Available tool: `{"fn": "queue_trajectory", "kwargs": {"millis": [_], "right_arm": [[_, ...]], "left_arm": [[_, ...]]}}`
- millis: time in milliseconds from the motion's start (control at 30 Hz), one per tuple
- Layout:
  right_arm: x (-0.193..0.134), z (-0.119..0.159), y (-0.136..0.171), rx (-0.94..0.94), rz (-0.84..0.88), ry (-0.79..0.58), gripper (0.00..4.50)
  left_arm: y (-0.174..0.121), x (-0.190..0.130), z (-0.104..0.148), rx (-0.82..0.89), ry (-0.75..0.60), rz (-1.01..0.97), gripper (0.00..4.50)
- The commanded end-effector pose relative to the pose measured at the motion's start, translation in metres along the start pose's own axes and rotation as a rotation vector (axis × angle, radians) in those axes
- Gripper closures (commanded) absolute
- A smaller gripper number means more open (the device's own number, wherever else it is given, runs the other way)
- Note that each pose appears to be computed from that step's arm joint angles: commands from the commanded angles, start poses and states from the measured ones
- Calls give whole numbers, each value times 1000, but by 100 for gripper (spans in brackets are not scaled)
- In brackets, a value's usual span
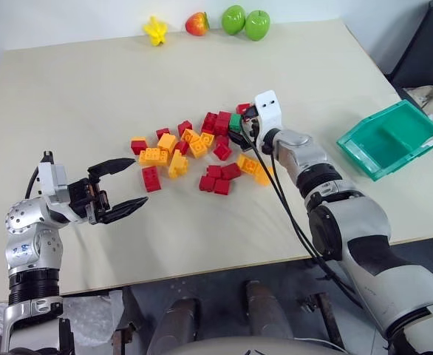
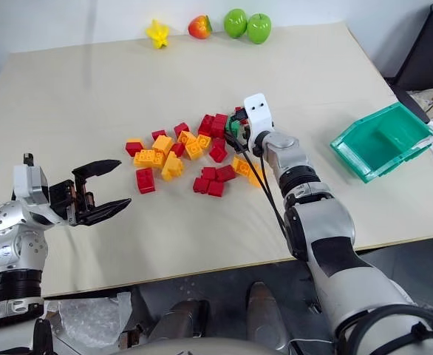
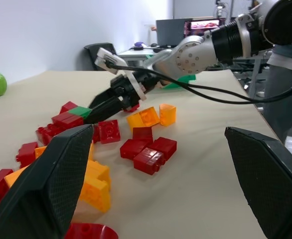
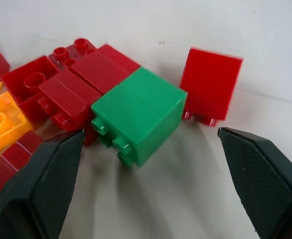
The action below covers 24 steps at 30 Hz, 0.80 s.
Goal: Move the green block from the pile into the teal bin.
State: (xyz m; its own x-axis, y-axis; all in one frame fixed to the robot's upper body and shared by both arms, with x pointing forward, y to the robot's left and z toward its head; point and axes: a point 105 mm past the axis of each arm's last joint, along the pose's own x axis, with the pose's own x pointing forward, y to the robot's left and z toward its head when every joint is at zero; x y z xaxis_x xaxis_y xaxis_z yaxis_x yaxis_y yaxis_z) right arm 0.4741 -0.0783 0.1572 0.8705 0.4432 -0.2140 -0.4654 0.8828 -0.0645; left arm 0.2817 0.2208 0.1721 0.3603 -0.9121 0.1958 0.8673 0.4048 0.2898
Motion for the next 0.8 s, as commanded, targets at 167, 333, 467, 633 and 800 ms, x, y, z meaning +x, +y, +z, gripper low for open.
{"fn": "queue_trajectory", "kwargs": {"millis": [167,333,467,633,800], "right_arm": [[6,20,8,26,-60,-61,4],[9,20,15,57,-60,-63,4],[11,24,20,89,-61,-76,91],[12,25,21,91,-78,-80,266],[12,28,22,88,-76,-89,306]], "left_arm": [[0,-2,12,45,-17,11,0],[0,-2,12,49,-18,20,0],[1,-2,12,51,-19,26,0],[2,-1,11,53,-21,31,0],[2,-1,11,54,-22,32,0]]}}
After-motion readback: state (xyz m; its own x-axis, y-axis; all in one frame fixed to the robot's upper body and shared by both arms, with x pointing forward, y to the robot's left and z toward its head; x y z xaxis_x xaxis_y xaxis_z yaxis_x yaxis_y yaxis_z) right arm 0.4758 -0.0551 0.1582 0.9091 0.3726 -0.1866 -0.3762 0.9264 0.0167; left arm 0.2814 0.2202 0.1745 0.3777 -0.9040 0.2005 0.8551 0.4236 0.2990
